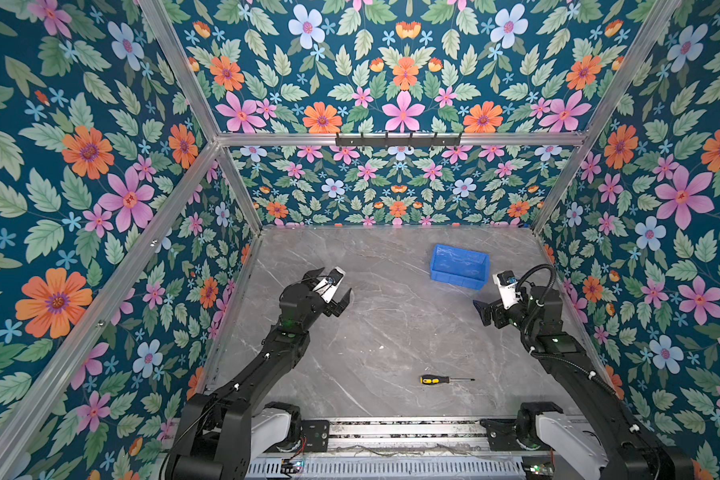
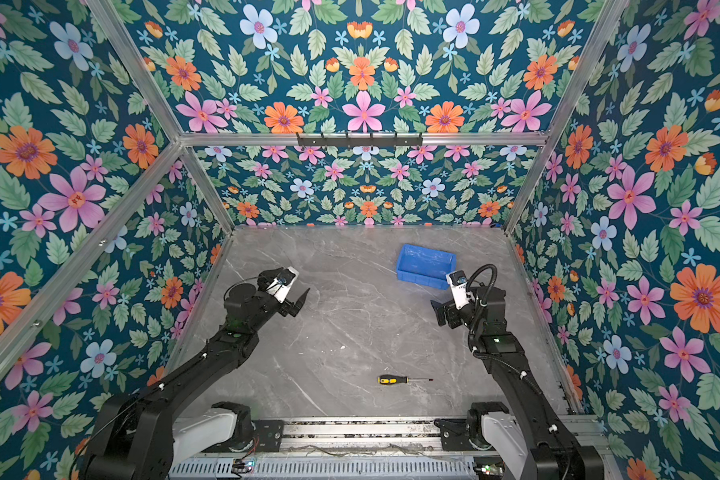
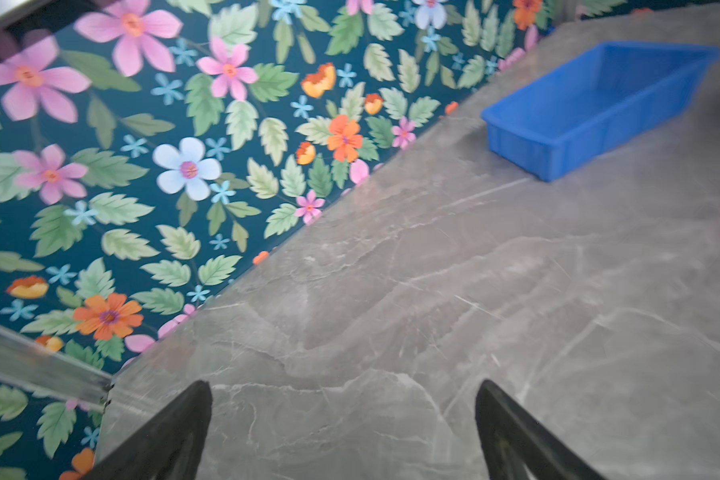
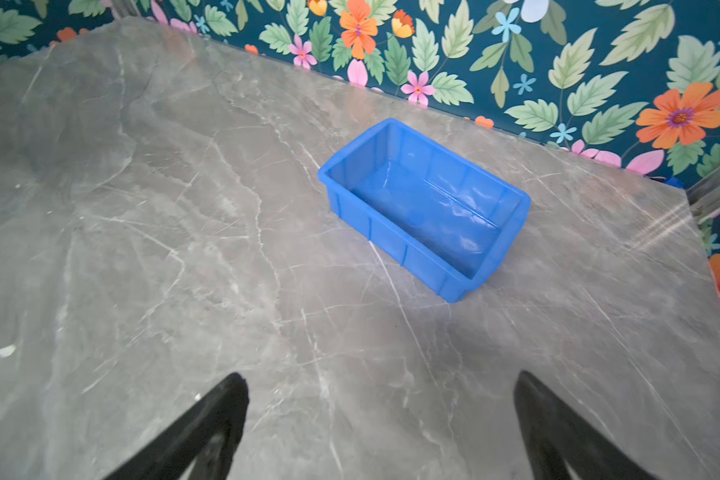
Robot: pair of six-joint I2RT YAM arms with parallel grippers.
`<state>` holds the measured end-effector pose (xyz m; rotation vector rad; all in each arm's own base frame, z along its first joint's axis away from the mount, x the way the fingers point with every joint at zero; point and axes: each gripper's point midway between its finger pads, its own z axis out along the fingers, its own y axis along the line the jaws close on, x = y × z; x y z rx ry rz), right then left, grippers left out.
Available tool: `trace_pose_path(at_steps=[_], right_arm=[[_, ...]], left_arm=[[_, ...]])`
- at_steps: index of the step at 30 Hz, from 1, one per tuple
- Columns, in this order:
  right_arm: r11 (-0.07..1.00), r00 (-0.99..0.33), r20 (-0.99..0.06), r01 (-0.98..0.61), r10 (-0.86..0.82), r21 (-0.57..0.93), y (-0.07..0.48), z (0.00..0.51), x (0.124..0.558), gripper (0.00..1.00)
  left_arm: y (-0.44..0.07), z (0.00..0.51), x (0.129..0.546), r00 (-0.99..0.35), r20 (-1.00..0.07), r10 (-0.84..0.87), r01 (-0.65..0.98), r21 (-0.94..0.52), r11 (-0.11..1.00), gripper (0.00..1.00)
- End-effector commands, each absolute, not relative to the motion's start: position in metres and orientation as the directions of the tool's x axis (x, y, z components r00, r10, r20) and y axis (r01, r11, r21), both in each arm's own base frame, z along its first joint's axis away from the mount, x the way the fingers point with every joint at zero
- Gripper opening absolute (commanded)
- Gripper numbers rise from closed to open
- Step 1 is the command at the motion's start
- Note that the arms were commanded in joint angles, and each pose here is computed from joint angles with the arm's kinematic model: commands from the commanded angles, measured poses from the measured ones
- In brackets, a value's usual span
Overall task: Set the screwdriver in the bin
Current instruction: 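Move the right gripper toward the yellow-handled screwdriver while the left arm lifts forward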
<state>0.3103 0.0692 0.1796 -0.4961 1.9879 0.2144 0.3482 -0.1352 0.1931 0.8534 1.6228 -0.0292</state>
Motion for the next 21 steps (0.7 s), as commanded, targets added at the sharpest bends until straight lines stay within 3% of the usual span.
trace_pose_path(at_steps=[1, 12, 21], right_arm=[[0.841, -0.436, -0.836, -0.538, -0.332, -0.054, 0.084, 0.169, 0.282, 0.99], [0.662, -0.369, -0.740, -0.737, -0.562, -0.136, 0.118, 0.175, 0.240, 0.98], [0.411, -0.234, -0.641, -0.901, -0.731, -0.140, 0.178, 0.151, 0.195, 0.98]], left_arm=[[-0.156, 0.166, 0.318, 0.013, -0.800, 0.600, 0.698, 0.437, 0.568, 1.00], [-0.187, 0.164, 0.262, 0.063, -0.759, 0.648, 0.842, 0.389, 0.373, 1.00], [-0.213, 0.171, 0.211, 0.120, -0.760, 0.638, 0.905, 0.347, 0.244, 1.00]])
